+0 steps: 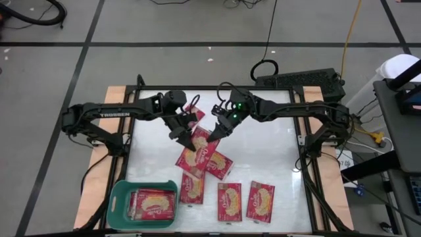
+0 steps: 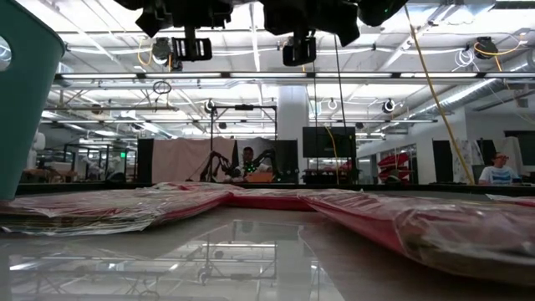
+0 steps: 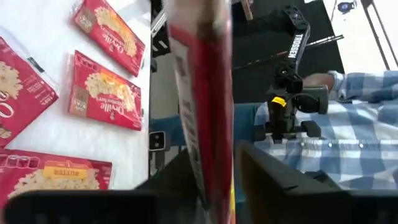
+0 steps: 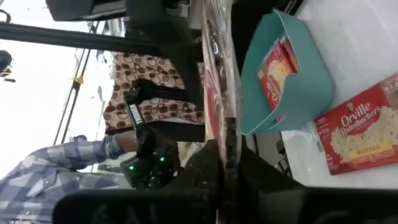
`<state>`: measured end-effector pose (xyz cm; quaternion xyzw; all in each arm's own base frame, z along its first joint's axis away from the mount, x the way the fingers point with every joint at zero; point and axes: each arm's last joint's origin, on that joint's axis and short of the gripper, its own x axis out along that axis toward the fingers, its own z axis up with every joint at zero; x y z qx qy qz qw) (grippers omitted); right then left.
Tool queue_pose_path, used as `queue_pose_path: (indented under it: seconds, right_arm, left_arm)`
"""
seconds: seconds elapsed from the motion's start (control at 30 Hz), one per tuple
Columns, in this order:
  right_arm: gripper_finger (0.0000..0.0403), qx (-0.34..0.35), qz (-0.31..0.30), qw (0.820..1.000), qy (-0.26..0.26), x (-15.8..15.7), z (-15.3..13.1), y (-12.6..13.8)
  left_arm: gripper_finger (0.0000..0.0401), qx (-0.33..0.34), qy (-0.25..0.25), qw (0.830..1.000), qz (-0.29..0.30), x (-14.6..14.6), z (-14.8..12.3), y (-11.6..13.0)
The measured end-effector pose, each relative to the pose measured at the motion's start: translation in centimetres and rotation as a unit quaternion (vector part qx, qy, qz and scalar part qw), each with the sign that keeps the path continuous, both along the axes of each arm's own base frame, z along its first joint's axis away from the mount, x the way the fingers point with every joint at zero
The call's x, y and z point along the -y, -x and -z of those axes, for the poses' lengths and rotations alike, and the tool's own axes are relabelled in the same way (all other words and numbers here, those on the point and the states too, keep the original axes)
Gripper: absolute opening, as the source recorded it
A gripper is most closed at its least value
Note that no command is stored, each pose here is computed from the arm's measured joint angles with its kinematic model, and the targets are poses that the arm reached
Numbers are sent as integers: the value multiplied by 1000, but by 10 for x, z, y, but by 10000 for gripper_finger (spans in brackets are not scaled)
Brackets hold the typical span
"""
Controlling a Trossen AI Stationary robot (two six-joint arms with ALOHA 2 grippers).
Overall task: Sort popcorn bags into baskets
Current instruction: Put the red popcorn bag into the green bin
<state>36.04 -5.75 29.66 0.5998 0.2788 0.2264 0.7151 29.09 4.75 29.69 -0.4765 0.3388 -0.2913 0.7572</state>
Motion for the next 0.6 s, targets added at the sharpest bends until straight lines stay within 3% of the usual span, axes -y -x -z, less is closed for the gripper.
queue_pose_path:
  seconds: [0.17, 0.27, 0.47, 0.6]
  right_arm:
    - [8, -7, 27, 1000, 10, -1, -11, 10]
    - [7, -18, 46, 998, 28, -3, -19, 22]
    - [8, -42, 106, 991, 63, -6, -38, 50]
    - [8, -43, 197, 974, 103, -8, -54, 69]
  left_arm:
    - [200, -1, 2, 1000, -14, -7, -2, 3]
    - [229, -5, 19, 999, -31, -17, -10, 11]
    - [224, 37, 2, 993, -109, -43, -36, 42]
    - [199, 75, -20, 983, -165, -52, -57, 69]
